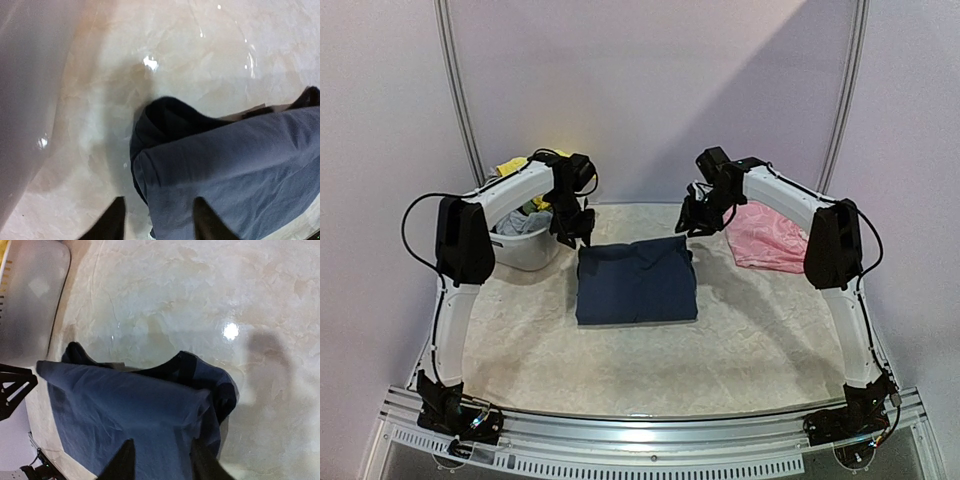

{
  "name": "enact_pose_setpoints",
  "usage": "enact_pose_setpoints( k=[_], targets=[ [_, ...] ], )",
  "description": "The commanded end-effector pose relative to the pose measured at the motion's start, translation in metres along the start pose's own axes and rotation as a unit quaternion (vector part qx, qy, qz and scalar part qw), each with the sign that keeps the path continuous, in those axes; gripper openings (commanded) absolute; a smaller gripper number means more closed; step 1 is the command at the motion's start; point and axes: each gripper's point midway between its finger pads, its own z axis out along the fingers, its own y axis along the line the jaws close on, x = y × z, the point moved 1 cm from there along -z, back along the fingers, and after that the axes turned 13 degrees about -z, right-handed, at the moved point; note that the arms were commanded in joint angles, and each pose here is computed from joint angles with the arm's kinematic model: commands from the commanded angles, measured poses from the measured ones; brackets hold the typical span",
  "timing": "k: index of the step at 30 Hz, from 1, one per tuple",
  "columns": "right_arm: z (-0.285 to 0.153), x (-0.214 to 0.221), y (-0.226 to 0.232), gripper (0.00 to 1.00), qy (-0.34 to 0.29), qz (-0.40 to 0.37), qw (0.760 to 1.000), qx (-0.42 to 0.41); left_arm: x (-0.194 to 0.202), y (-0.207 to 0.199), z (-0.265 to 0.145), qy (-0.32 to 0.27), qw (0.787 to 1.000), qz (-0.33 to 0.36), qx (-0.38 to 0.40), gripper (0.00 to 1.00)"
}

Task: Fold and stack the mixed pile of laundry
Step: Fold the 2/3-rectangle-folded tank top at the center of the board, then move the square-folded tank top to the center of the board.

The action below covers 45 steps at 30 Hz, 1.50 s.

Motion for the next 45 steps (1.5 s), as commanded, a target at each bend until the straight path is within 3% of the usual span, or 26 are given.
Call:
enact_pose_setpoints(
  k=[1,3,5,14,22,29,35,45],
  targets=[
    [0.005,-0.027,0.006,0.62,-0.038,0.015,0.999,-0.025,-0.035,-0.012,-0.014,-0.049,0.998,-0.029,0.038,0.95],
    [-0.002,-0.033,0.012,0.74,-0.051,0.007,0.998,-0.031,-0.039,-0.020,-0.029,-0.061,0.996,-0.027,0.059,1.00],
    [-0.015,-0.039,0.015,0.79,-0.065,-0.005,0.998,-0.028,-0.039,-0.020,-0.041,-0.070,0.995,-0.028,0.065,1.00],
    [-0.032,-0.018,0.012,0.82,-0.050,-0.026,0.998,-0.012,-0.020,-0.029,-0.066,-0.067,0.992,-0.025,0.107,0.97],
    [-0.044,0.019,0.057,0.61,-0.011,-0.073,0.993,-0.091,0.038,-0.048,-0.073,-0.034,0.992,0.028,0.122,0.83],
    [-0.017,0.075,0.056,0.29,0.064,-0.063,0.992,-0.083,0.088,-0.044,-0.045,0.012,0.990,0.039,0.133,0.58],
    [0.011,0.110,0.041,0.22,0.109,-0.037,0.991,-0.068,0.118,-0.022,-0.004,0.056,0.993,0.046,0.098,0.51],
    [0.040,0.177,0.006,0.18,0.178,0.009,0.984,0.009,0.163,0.009,0.035,0.090,0.993,0.052,0.063,0.49]
  ],
)
